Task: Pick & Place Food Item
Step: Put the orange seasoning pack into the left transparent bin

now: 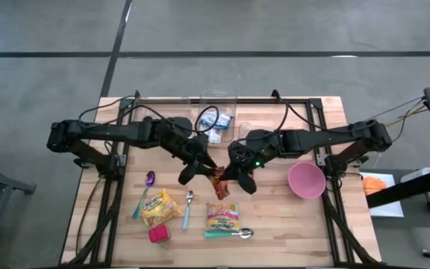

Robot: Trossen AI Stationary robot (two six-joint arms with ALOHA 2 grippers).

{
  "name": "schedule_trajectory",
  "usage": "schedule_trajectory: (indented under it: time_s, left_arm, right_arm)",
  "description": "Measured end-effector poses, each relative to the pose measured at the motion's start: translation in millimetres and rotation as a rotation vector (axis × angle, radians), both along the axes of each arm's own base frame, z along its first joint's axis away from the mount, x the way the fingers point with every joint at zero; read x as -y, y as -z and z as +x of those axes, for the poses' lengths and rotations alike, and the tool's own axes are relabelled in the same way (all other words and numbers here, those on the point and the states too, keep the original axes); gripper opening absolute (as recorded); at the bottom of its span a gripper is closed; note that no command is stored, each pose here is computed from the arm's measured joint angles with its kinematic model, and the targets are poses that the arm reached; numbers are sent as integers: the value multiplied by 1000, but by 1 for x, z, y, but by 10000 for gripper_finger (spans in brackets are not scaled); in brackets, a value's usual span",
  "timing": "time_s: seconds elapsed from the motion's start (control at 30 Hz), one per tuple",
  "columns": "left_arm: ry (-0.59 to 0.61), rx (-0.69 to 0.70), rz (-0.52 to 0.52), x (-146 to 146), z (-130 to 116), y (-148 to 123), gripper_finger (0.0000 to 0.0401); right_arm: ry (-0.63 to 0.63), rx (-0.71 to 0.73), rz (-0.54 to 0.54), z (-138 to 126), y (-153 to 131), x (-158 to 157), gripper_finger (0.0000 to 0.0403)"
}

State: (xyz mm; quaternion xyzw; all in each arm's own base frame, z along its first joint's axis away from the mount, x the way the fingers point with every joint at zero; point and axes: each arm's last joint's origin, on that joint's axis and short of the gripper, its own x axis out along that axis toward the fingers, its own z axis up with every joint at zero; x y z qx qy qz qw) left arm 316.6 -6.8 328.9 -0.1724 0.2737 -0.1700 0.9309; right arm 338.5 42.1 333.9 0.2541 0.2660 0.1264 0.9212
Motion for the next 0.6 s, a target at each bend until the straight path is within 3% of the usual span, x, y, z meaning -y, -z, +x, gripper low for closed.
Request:
schedule_trajectory:
  time_s: [0.23, 0.6]
  left_arm:
    - [1, 4, 2, -1, 0, 0, 12]
    - [-50, -48, -86, -1, -1, 0, 2]
  right_arm:
    - [-1, 0, 1, 0, 0, 0, 8]
    - [-3, 3, -1, 0, 0, 0, 8]
